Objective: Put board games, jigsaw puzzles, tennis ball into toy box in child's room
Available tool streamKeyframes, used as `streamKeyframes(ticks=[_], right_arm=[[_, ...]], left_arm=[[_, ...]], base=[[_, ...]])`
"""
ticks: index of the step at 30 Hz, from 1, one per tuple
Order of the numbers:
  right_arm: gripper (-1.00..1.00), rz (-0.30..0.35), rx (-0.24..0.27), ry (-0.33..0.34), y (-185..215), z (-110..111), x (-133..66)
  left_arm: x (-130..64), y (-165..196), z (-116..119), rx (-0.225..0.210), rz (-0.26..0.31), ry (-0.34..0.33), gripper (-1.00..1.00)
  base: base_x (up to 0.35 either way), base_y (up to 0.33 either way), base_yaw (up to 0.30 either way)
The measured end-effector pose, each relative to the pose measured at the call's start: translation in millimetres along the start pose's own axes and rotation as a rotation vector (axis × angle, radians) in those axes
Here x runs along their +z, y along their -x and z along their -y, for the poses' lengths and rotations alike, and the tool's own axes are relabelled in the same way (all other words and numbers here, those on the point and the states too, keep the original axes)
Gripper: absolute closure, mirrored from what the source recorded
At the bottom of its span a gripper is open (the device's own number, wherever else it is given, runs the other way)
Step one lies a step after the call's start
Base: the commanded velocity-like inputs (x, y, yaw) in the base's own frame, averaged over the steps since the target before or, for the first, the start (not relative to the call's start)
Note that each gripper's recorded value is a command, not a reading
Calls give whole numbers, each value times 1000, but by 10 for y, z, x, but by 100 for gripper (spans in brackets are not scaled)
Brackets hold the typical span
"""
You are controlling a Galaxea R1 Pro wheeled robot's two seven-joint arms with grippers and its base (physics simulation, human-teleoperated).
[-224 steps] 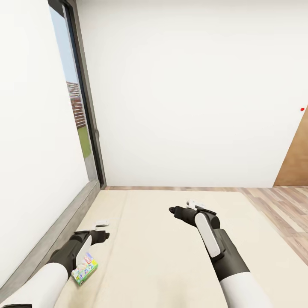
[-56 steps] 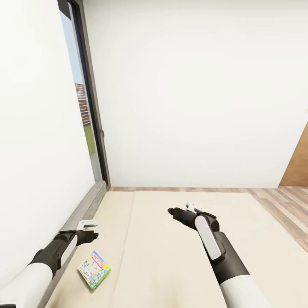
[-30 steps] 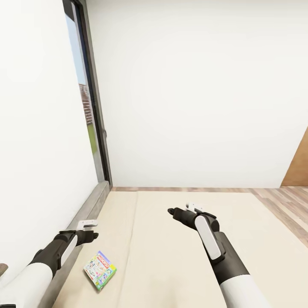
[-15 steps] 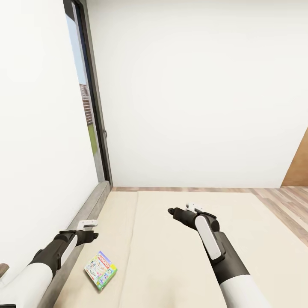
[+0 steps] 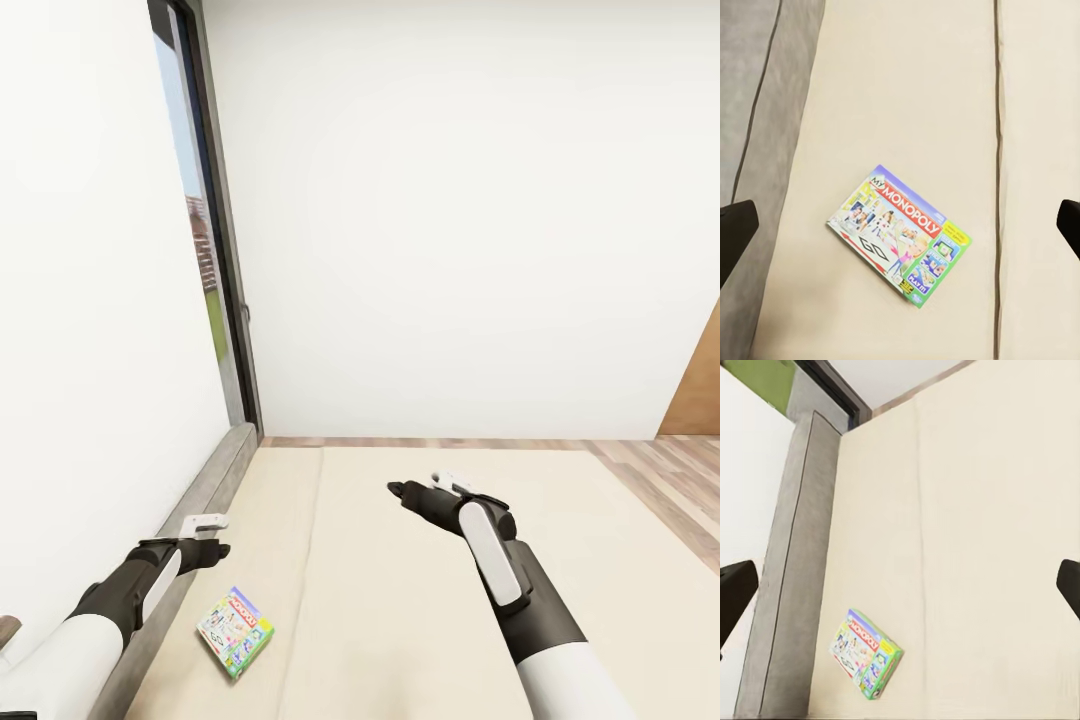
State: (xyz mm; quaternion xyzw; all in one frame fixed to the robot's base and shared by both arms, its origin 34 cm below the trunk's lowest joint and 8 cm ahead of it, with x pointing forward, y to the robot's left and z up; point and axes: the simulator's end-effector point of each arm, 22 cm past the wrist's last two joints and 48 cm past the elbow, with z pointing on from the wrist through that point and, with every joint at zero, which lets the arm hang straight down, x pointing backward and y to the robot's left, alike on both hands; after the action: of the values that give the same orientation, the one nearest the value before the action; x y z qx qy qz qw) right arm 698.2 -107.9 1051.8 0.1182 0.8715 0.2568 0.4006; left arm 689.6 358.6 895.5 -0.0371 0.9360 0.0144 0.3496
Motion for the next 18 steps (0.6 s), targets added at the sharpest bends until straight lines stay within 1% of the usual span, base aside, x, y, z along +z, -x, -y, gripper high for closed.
streamKeyframes(ticks=[1, 6, 7, 10, 13, 18], right_arm=[[-100, -1, 18, 61, -1, -123, -28], [-100, 6, 59, 230, -42, -434, -193], [-100, 14, 68, 280, -67, -508, -279], [-100, 29, 77, 349, -109, -594, -436], [-100, 38, 79, 381, -127, -635, -521], [-100, 46, 79, 404, -127, -677, -581]], left_arm=[[0, 0, 2, 0, 0, 0, -100], [0, -1, 5, 0, 0, 0, -100], [0, -1, 4, 0, 0, 0, -100], [0, 0, 3, 0, 0, 1, -100], [0, -1, 3, 0, 0, 1, -100], [1, -1, 3, 0, 0, 1, -100]], base=[[0, 0, 0], [0, 0, 0], [0, 0, 0], [0, 0, 0], [0, 0, 0], [0, 0, 0]])
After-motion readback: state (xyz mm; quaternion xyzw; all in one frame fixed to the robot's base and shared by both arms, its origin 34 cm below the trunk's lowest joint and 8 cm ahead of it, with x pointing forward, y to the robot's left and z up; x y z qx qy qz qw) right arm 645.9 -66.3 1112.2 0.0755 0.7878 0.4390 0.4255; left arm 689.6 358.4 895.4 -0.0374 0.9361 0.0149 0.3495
